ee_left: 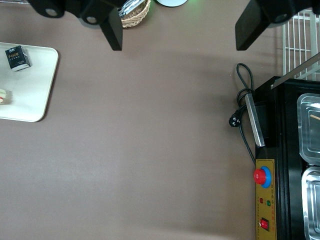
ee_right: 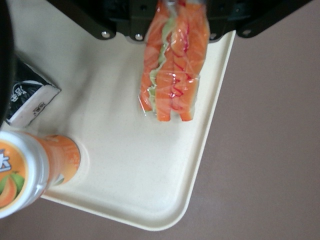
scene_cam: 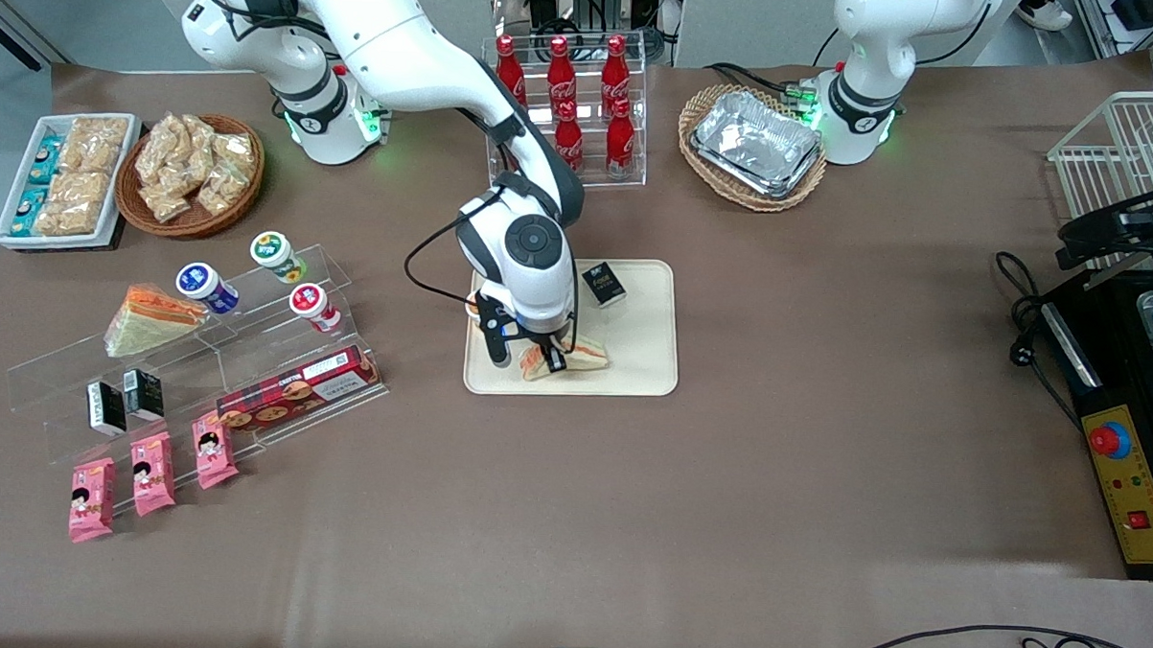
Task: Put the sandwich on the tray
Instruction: 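Lower the held sandwich onto the cream tray beside the black packets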
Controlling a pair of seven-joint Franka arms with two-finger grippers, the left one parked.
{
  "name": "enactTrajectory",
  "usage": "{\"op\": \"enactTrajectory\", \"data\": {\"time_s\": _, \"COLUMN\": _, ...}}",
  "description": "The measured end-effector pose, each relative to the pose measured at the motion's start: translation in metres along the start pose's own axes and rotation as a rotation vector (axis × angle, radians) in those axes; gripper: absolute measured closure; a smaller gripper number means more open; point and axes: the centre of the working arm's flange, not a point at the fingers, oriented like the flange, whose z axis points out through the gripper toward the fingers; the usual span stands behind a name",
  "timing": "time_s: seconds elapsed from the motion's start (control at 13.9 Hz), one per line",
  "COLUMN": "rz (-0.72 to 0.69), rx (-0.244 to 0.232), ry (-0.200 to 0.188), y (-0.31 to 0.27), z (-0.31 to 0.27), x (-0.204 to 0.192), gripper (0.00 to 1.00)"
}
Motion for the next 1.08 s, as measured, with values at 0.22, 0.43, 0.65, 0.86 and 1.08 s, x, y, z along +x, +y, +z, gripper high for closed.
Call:
{"op": "enactTrajectory", "data": {"time_s": 0.22, "rz": 0.01, "rx": 0.004, "ry": 0.0, "y": 0.001, "z": 0.003, "x": -0.008, "gripper": 0.77}}
{"op": "enactTrajectory", "data": {"time_s": 0.43, "rz": 0.02, "rx": 0.016, "ry": -0.001, "y": 0.001, "z": 0.01, "x": -0.009, "gripper": 0.77}}
{"op": "enactTrajectory", "data": {"time_s": 0.65, "rz": 0.024, "rx": 0.016, "ry": 0.003, "y": 0.001, "z": 0.018, "x": -0.008, "gripper": 0.77}}
{"op": "enactTrajectory", "data": {"time_s": 0.86, "rz": 0.012, "rx": 0.026, "ry": 0.01, "y": -0.002, "z": 0.018, "x": -0.01, "gripper": 0.58}}
{"op": "enactTrajectory", "data": {"time_s": 1.08, "rz": -0.024, "rx": 0.038, "ry": 0.037, "y": 0.0, "z": 0.018, "x": -0.013, "gripper": 0.3}}
